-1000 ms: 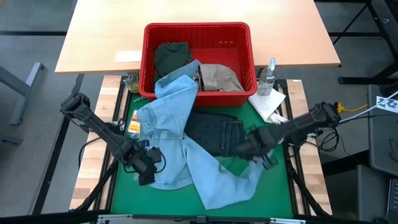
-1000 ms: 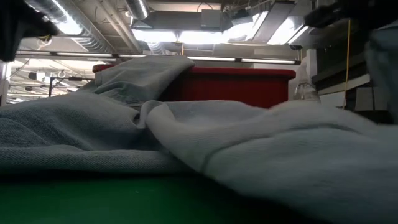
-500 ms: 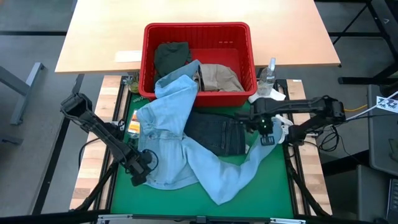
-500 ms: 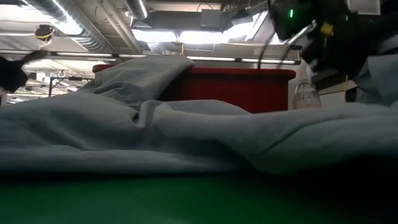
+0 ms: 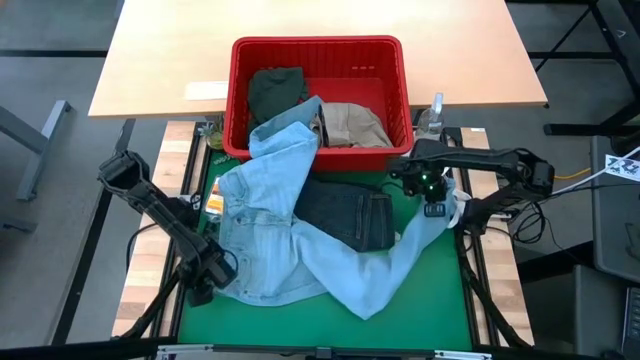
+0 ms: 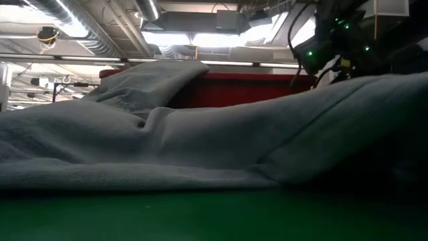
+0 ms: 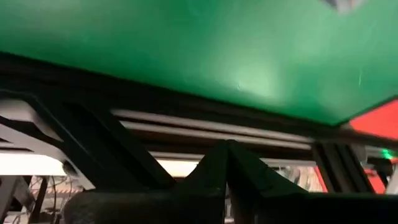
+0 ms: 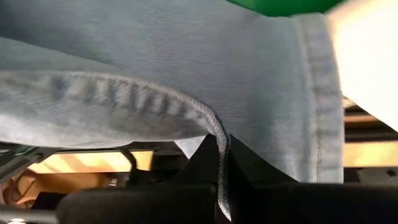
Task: Fold laundry
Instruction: Fold the light blue jeans
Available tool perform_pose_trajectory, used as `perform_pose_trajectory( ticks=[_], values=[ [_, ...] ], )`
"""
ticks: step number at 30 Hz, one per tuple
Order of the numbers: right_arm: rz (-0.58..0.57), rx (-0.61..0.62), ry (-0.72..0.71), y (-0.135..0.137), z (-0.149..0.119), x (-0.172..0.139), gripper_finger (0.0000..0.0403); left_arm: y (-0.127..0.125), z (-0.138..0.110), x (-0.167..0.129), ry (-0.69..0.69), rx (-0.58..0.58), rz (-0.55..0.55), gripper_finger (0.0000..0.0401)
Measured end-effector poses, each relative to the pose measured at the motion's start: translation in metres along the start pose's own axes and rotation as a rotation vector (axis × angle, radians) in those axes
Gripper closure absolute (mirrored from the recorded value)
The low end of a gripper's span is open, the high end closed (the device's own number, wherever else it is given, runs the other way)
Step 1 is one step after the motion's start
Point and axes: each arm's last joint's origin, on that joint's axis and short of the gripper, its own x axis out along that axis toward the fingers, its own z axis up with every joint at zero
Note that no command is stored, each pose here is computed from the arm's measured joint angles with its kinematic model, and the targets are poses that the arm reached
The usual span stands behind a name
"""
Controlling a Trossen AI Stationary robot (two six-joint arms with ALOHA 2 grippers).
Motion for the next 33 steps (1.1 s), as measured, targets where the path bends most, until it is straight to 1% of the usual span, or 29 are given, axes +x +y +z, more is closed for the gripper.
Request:
perform_pose_trajectory(
  ticks=[3,5,9,11,12,15,17,18,21,25,29,33],
  values=[
    [-0.004,0.019,0.003,-0.007,-0.002,0.0,0.0399,-0.008,-0.004,-0.004,-0.024,0.018,-0.013,0.04],
    [0.004,0.009,0.002,-0.01,-0.003,0.001,0.04,-0.016,-0.005,-0.01,-0.081,0.043,-0.023,0.04],
    [0.01,-0.005,0.001,-0.014,-0.004,0.001,0.0398,-0.036,-0.008,-0.025,-0.229,0.153,-0.064,0.04],
    [0.003,-0.013,0.003,-0.014,-0.004,0.001,0.0398,-0.043,-0.007,-0.031,-0.339,0.202,-0.072,0.0401],
    [-0.001,-0.015,0.004,-0.014,-0.004,0.001,0.0399,-0.046,-0.006,-0.033,-0.418,0.216,-0.072,0.0401],
    [-0.011,-0.017,0.008,-0.014,-0.004,0.001,0.04,-0.05,0.004,-0.036,-0.693,0.194,-0.06,0.0401],
    [-0.016,-0.017,0.009,-0.014,-0.004,0.001,0.0399,-0.048,0.01,-0.033,-0.789,0.18,-0.042,0.0401],
    [-0.016,-0.017,0.009,-0.014,-0.004,0.001,0.0399,-0.046,0.013,-0.029,-0.795,0.178,-0.035,0.0401],
    [-0.017,-0.017,0.01,-0.014,-0.004,0.001,0.0399,-0.047,0.016,-0.026,-0.792,0.181,-0.075,0.0401],
    [-0.025,-0.017,0.012,-0.014,-0.004,0.001,0.04,-0.046,0.016,-0.026,-0.744,0.162,-0.098,0.0401],
    [-0.025,-0.022,0.013,-0.014,-0.004,0.001,0.0398,-0.045,0.02,-0.029,-0.709,0.13,-0.124,0.0401],
    [-0.025,-0.041,0.013,-0.014,-0.004,0.001,0.04,-0.041,0.029,-0.037,-0.726,0.095,-0.133,0.0401]
  ],
)
